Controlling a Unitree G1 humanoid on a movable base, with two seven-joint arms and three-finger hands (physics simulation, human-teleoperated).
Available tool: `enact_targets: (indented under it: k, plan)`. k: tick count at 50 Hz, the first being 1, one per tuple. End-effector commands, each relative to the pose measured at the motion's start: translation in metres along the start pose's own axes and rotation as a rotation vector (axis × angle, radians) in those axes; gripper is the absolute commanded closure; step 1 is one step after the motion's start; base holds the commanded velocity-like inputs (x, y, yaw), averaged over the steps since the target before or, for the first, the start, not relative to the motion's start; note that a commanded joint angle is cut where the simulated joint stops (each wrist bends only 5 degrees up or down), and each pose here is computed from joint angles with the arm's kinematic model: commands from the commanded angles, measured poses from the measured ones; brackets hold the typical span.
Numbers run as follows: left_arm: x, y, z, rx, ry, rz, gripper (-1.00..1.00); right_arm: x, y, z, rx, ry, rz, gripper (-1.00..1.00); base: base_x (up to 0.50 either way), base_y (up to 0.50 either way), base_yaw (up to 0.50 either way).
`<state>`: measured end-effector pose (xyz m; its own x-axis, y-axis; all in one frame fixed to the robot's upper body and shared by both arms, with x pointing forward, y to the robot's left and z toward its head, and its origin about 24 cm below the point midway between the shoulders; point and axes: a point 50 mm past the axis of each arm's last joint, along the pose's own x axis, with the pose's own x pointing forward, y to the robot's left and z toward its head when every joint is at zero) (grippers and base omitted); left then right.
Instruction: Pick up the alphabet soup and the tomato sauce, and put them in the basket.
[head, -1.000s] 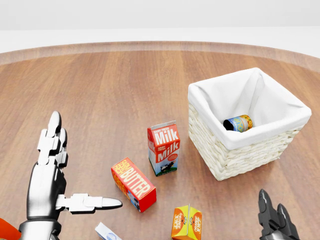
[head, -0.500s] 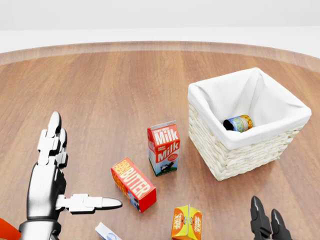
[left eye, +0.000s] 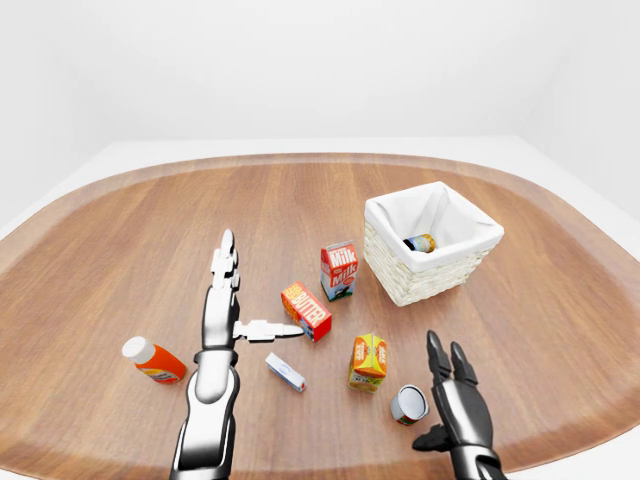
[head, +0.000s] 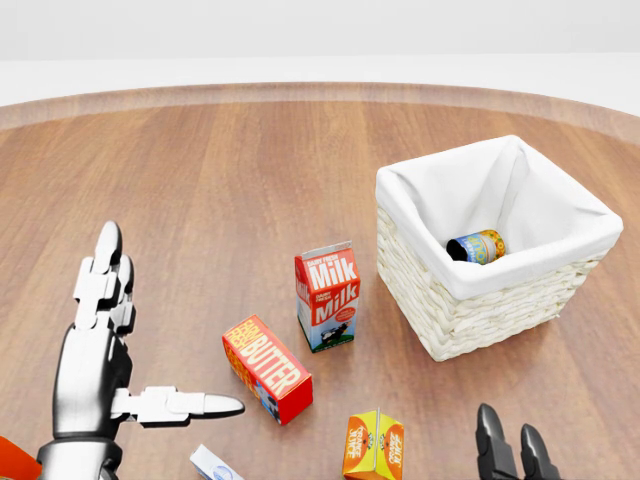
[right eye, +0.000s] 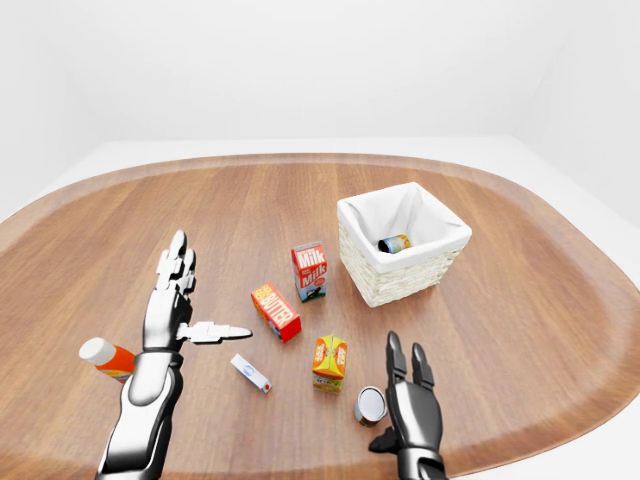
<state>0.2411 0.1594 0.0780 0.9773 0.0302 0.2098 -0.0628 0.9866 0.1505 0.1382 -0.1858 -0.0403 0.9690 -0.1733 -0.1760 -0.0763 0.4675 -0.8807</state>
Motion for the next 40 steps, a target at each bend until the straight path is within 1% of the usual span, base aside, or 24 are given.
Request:
enact_targets:
  k: [1, 3, 5, 11, 14, 16, 19, 21, 25, 30, 31, 33, 34, 36, 37, 40]
  plan:
    - [-0.002, 0.000, 0.003, 0.001, -0.010, -0.003, -1.00, -0.002, 0.011, 0.002, -0.053, -0.037, -0.009, -1.00, 0.00, 0.00, 0.00]
    - [-0.001, 0.000, 0.002, 0.002, -0.009, -0.003, -1.00, -0.003, 0.006, 0.008, -0.013, -0.046, 0.007, -1.00, 0.00, 0.00, 0.00]
    - [-0.002, 0.000, 0.002, 0.002, -0.005, -0.004, -1.00, -0.003, 0.009, 0.007, -0.030, -0.050, 0.002, -1.00, 0.00, 0.00, 0.00]
    - [-0.002, 0.000, 0.001, 0.002, -0.003, -0.004, -1.00, -0.004, 0.008, 0.012, -0.005, -0.068, 0.013, -1.00, 0.00, 0.00, 0.00]
    - [-0.002, 0.001, 0.001, 0.002, -0.001, -0.004, -1.00, -0.004, 0.010, 0.012, -0.018, -0.072, 0.012, -1.00, 0.00, 0.00, 0.00]
    - [-0.002, 0.001, 0.001, 0.002, -0.001, -0.004, -1.00, -0.003, 0.017, 0.008, -0.057, -0.074, 0.002, -1.00, 0.00, 0.00, 0.00]
    - [-0.002, 0.001, 0.000, 0.002, 0.001, -0.004, -1.00, -0.004, 0.016, 0.011, -0.041, -0.081, 0.012, -1.00, 0.00, 0.00, 0.00]
    - [-0.002, 0.001, 0.000, 0.003, 0.003, -0.005, -1.00, -0.002, 0.022, 0.007, -0.078, -0.085, -0.002, -1.00, 0.00, 0.00, 0.00]
    - [-0.002, 0.000, 0.002, 0.002, -0.008, -0.005, -1.00, -0.004, 0.018, 0.011, -0.044, -0.087, 0.013, -1.00, 0.00, 0.00, 0.00]
    - [-0.002, 0.000, 0.003, 0.002, -0.011, -0.004, -1.00, -0.003, 0.030, 0.008, -0.110, -0.110, 0.003, -1.00, 0.00, 0.00, 0.00]
    - [-0.002, 0.000, 0.003, 0.002, -0.010, -0.004, -1.00, -0.004, 0.027, 0.011, -0.084, -0.111, 0.009, -1.00, 0.00, 0.00, 0.00]
    - [-0.002, 0.001, 0.000, 0.001, 0.003, -0.003, -1.00, -0.004, 0.030, 0.010, -0.105, -0.117, 0.004, -1.00, 0.00, 0.00, 0.00]
    - [-0.002, 0.001, 0.002, 0.001, -0.005, -0.003, -1.00, -0.004, 0.027, 0.013, -0.084, -0.118, 0.013, -1.00, 0.00, 0.00, 0.00]
    - [-0.002, 0.001, 0.003, 0.001, -0.009, -0.002, -1.00, -0.003, 0.034, 0.009, -0.119, -0.124, 0.021, -1.00, 0.00, 0.00, 0.00]
    - [-0.002, 0.001, 0.001, 0.000, -0.003, -0.002, -1.00, -0.003, 0.029, 0.012, -0.090, -0.122, 0.012, -1.00, 0.00, 0.00, 0.00]
    - [-0.002, 0.001, 0.002, 0.000, -0.009, -0.001, -1.00, -0.003, 0.030, 0.012, -0.092, -0.125, 0.013, -1.00, 0.00, 0.00, 0.00]
